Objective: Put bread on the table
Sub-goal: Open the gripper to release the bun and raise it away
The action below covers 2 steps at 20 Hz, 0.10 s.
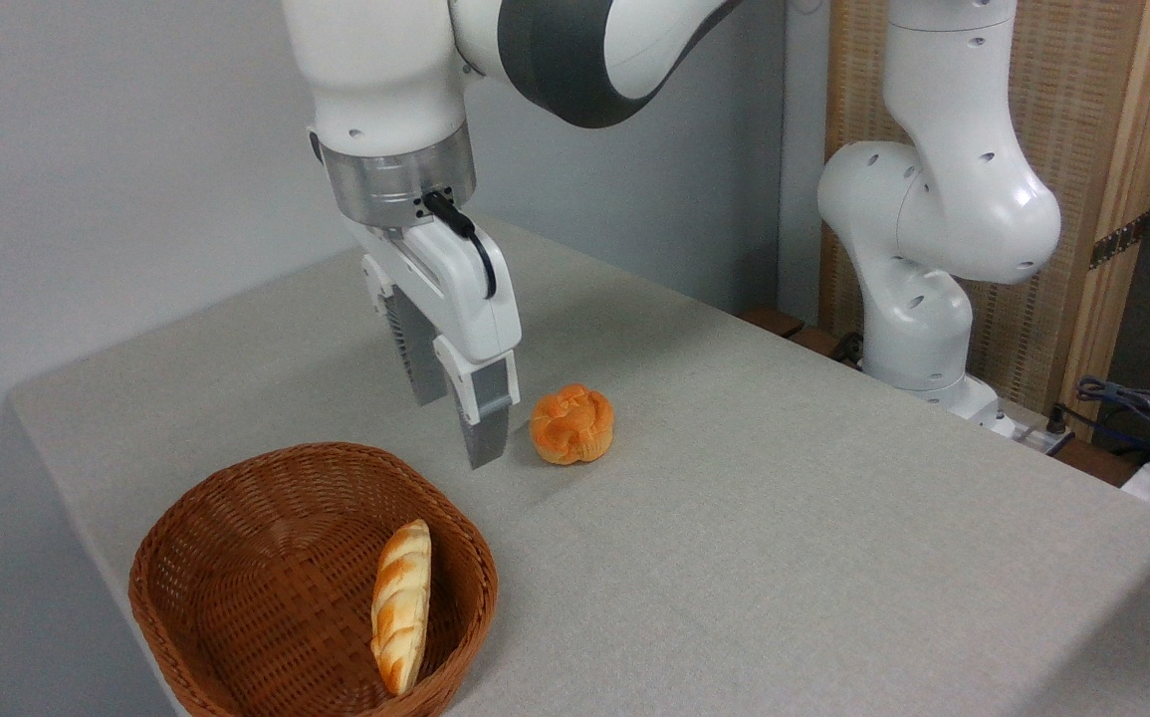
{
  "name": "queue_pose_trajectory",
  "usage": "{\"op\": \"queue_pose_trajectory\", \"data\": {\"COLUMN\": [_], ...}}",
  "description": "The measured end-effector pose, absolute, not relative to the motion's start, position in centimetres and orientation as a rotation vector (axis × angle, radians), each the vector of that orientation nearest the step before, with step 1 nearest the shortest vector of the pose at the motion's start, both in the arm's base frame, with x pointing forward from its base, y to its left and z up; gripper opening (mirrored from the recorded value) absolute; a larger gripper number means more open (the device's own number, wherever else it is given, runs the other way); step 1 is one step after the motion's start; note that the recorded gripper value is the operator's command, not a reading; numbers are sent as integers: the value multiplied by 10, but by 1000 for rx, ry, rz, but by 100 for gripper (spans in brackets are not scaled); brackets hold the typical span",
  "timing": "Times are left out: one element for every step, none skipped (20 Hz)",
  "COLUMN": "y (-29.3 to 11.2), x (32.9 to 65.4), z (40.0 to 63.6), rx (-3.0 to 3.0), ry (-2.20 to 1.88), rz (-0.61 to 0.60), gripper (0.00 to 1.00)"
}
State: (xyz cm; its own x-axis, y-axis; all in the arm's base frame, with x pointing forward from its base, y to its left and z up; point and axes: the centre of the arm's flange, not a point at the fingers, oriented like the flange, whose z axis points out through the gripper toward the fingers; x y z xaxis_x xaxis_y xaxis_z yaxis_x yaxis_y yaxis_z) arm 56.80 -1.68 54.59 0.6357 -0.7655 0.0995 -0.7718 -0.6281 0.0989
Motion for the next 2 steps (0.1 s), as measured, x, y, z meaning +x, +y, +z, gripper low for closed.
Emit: {"op": "queue_pose_trajectory", "data": {"y": [-16, -16], "x": [571, 573], "z": [548, 550], "rx": [2734, 2745], "ry": [-1276, -1272], "rz": [103, 132], "gripper": [100, 100]}}
